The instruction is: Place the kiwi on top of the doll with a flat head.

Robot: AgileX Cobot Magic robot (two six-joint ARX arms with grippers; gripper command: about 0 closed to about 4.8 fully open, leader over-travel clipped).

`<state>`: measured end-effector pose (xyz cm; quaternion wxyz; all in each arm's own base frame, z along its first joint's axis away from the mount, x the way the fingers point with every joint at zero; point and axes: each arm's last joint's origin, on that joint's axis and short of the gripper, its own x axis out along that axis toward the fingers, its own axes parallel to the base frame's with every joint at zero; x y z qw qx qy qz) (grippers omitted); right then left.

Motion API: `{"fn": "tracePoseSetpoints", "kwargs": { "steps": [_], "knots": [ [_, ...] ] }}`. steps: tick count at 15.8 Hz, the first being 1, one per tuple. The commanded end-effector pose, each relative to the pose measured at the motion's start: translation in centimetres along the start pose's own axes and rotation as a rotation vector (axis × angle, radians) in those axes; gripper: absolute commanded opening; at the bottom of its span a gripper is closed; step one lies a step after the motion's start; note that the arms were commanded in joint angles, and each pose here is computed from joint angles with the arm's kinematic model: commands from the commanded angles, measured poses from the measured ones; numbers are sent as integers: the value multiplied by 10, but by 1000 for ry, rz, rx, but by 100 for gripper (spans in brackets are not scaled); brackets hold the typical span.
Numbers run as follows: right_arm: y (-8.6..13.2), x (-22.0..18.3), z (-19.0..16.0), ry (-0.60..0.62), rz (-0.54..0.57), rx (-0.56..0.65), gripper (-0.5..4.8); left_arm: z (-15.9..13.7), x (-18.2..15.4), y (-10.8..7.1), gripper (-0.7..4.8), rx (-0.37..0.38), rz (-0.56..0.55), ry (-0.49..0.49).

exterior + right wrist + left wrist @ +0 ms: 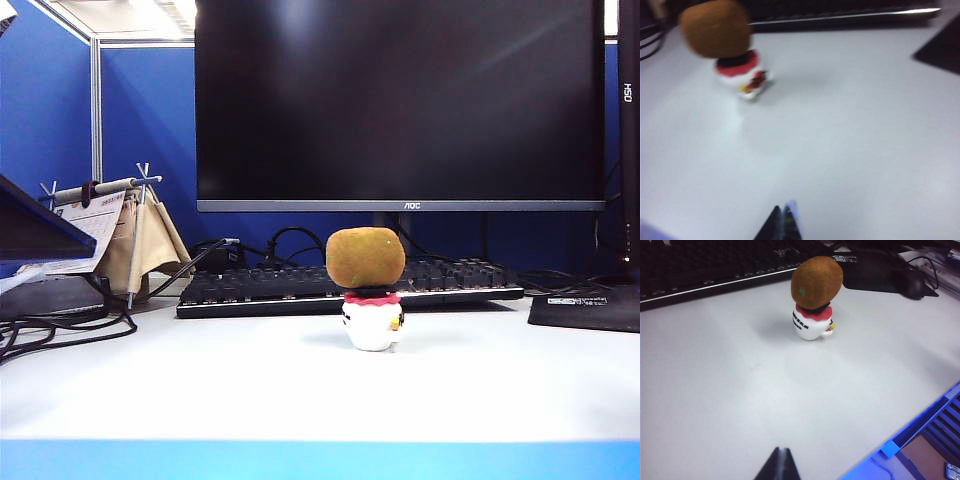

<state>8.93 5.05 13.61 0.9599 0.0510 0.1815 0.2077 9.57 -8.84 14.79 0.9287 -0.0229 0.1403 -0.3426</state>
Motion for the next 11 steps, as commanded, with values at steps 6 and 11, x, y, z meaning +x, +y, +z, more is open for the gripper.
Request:
{"fn": "tracePoseSetpoints", "kwargs": {
  "steps": [6, 11],
  "knots": [
    [1, 1, -3, 19, 48, 2, -7, 2, 0, 0, -2, 5, -2, -9],
    [1, 1, -2, 15, 48, 3, -7, 2, 0, 0, -2, 75, -1, -7]
  ]
}}
